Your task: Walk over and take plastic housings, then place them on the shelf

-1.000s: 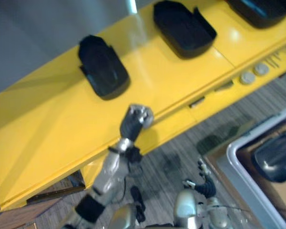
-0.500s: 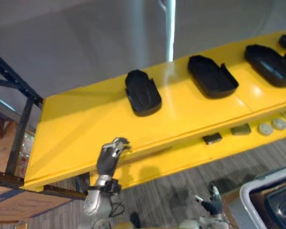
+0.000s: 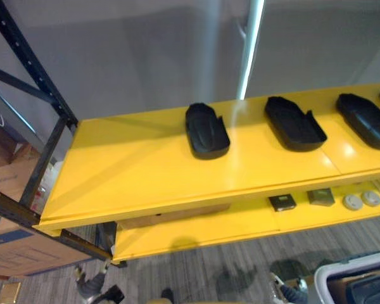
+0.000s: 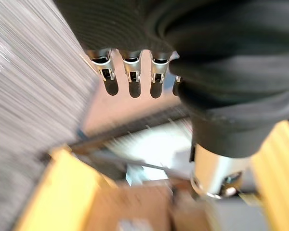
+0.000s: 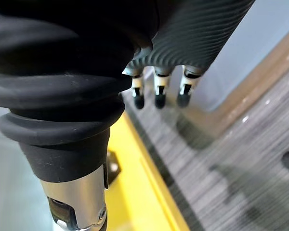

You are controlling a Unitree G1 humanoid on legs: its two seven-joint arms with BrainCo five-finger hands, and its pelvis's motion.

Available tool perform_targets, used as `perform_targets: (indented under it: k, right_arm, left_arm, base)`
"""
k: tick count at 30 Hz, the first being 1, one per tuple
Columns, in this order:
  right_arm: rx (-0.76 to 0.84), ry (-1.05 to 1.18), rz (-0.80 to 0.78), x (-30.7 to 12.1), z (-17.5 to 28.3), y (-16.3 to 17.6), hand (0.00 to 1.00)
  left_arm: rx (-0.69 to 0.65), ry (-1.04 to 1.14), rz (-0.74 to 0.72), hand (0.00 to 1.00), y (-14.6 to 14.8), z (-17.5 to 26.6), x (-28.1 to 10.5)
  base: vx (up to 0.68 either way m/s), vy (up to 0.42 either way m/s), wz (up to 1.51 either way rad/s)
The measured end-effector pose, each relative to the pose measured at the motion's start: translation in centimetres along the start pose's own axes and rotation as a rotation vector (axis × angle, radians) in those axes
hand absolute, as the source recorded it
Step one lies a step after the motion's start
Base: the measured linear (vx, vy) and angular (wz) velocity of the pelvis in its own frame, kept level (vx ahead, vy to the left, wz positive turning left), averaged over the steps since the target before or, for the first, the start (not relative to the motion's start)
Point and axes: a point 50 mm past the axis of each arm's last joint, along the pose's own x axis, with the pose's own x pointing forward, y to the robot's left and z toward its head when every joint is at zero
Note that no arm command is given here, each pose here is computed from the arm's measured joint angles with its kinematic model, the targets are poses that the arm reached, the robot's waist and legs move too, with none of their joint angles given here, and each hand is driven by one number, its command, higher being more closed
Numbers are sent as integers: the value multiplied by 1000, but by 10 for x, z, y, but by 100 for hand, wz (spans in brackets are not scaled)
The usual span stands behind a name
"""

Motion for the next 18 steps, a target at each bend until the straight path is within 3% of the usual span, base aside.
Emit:
perform_targets:
  k: [5, 11, 18]
  right_arm:
    - [20, 67, 23, 0, -9, 5, 0]
    - [28, 148, 104, 2, -14, 14, 0]
    - [43, 257, 187, 1, -22, 22, 0]
  left_arm:
    - [24, 135, 115, 0, 20, -23, 0]
    - [5, 246, 129, 0, 34, -37, 2]
    - [40, 507, -116, 0, 27, -70, -11]
  base:
    - [-2, -11, 7]
    - [1, -2, 1]
    - [-10, -2, -3]
